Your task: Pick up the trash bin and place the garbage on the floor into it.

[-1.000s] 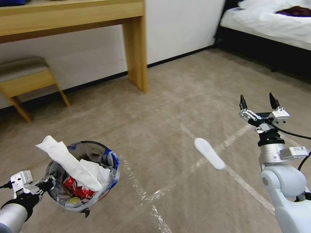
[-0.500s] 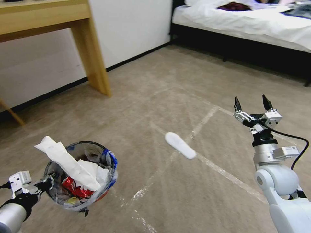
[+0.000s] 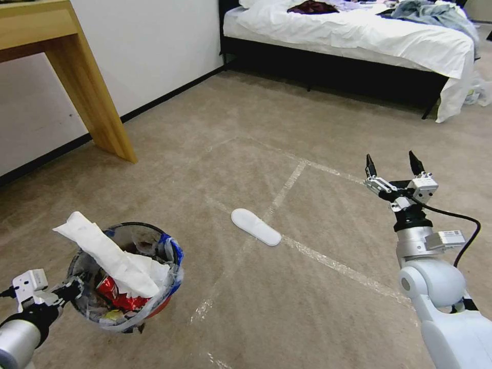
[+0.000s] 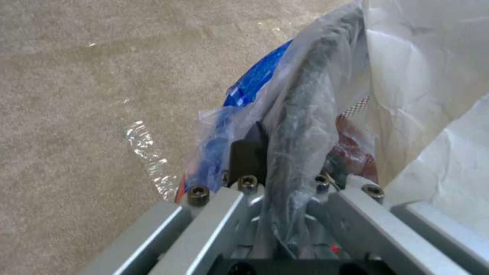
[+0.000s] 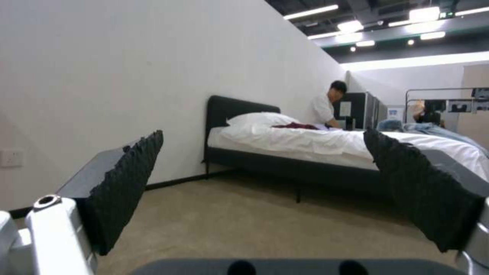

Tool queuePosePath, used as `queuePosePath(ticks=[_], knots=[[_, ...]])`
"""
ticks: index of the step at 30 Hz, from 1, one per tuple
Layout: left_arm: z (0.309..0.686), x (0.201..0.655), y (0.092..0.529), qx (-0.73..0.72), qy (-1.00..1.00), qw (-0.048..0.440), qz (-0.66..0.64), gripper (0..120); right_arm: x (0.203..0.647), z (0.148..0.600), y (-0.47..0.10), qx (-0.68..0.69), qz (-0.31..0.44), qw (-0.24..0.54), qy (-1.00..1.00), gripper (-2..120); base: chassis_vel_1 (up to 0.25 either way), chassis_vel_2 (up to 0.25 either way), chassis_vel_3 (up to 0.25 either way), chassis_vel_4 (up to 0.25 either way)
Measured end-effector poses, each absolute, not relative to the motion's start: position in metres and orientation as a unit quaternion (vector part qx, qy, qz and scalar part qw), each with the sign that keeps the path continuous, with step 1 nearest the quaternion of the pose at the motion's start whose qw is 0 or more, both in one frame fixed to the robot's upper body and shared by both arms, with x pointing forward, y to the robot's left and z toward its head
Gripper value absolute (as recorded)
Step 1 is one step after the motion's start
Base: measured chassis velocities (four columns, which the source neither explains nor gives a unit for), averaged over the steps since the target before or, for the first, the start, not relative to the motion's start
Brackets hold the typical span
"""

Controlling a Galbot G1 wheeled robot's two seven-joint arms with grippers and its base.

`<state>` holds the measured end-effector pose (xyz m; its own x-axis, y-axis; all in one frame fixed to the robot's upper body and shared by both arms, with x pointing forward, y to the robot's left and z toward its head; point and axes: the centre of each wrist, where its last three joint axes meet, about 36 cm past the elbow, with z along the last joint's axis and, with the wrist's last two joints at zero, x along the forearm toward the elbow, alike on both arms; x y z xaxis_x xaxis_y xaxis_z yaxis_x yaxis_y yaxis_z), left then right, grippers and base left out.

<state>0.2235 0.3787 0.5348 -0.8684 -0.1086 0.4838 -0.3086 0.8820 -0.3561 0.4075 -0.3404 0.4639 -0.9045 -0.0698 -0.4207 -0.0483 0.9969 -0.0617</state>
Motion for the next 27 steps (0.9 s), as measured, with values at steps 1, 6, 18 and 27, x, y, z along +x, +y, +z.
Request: queuePosePath(ticks=[1,6,18,27], knots=[[0.5348,0.2233,0.3789,0.111,-0.942,0.231,0.216,1,0.4082,0.4627,-0.3396,-0.031,-0.026,0.215,0.976,100,0.000,0.000,0.000,0.000],[0.5349,0.2230,0.3792,0.113,-0.942,0.230,0.216,1,0.4105,0.4608,-0.3392,-0.033,-0.029,0.214,0.976,100,0.000,0.000,0.000,0.000],[0.5345,0.2223,0.3797,0.117,-0.942,0.230,0.217,1,0.4118,0.4561,-0.3356,-0.038,-0.027,0.212,0.976,100,-0.052,0.040,0.044,-0.050],[0.5344,0.2218,0.3810,0.119,-0.941,0.231,0.214,1,0.4124,0.4546,-0.3339,-0.038,-0.026,0.212,0.976,100,-0.204,0.196,0.204,-0.196]])
